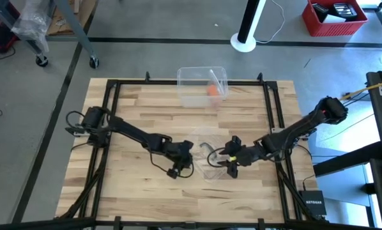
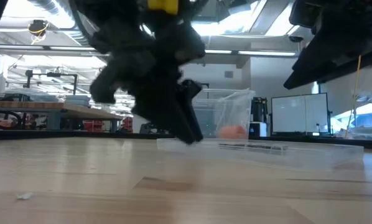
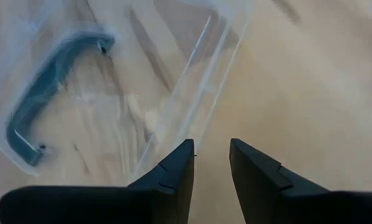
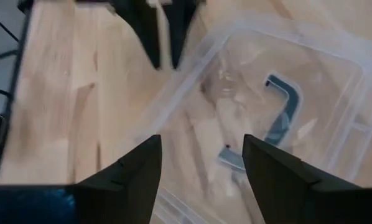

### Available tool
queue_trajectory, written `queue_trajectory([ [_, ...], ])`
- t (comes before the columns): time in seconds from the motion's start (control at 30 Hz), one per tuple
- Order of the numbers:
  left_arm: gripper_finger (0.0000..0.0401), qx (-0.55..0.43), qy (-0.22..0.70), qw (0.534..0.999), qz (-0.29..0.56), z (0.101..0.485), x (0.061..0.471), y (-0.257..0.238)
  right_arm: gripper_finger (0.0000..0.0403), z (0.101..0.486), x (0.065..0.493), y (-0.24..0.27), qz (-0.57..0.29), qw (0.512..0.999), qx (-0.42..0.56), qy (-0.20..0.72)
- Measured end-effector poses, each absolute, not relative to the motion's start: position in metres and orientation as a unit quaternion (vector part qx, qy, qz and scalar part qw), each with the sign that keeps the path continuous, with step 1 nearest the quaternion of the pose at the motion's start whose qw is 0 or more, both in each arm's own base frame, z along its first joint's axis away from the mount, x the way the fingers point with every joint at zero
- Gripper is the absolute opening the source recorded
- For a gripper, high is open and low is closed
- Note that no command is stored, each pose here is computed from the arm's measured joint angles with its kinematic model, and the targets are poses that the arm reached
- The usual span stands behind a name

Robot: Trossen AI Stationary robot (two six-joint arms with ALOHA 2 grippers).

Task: Roll bandage
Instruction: Close the transparent bin

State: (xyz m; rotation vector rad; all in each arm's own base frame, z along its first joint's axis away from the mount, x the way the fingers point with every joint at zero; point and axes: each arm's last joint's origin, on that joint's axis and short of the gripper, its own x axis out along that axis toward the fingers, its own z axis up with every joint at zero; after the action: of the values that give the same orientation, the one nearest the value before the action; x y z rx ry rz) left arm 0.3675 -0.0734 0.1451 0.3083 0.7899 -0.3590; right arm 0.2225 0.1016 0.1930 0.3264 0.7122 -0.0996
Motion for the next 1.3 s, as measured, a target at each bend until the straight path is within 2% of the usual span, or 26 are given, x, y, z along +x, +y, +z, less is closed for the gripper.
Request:
queue_trajectory([
  [0.4,0.0083,0.158,0.383,0.894,-0.17,0.12,0.376,-0.071,0.0225,0.194,0.22,0.108,-0.052,0.925,0.167,0.338],
  [0.47,0.0069,0.149,0.39,0.893,-0.169,0.117,0.376,-0.071,0.0225,0.194,0.22,0.108,-0.052,0.925,0.166,0.338],
  [0.6,0.0011,0.125,0.393,0.897,-0.161,0.118,0.376,-0.072,0.0225,0.194,0.22,0.107,-0.059,0.927,0.159,0.334],
  [0.7,0.0007,0.104,0.389,0.904,-0.143,0.126,0.375,-0.071,0.0224,0.194,0.22,0.107,-0.065,0.929,0.156,0.33],
  [0.8,0.0002,0.098,0.369,0.915,-0.132,0.148,0.371,-0.07,0.0224,0.202,0.214,0.107,-0.047,0.929,0.168,0.327],
  [1.07,0.0001,0.146,0.262,0.952,-0.06,0.246,0.339,-0.066,0.0224,0.24,0.18,0.115,-0.031,0.931,0.176,0.318],
  [1.3,0.0001,0.151,0.124,0.981,-0.017,0.313,0.312,-0.058,0.0225,0.245,0.17,0.119,-0.105,0.955,0.129,0.247],
])
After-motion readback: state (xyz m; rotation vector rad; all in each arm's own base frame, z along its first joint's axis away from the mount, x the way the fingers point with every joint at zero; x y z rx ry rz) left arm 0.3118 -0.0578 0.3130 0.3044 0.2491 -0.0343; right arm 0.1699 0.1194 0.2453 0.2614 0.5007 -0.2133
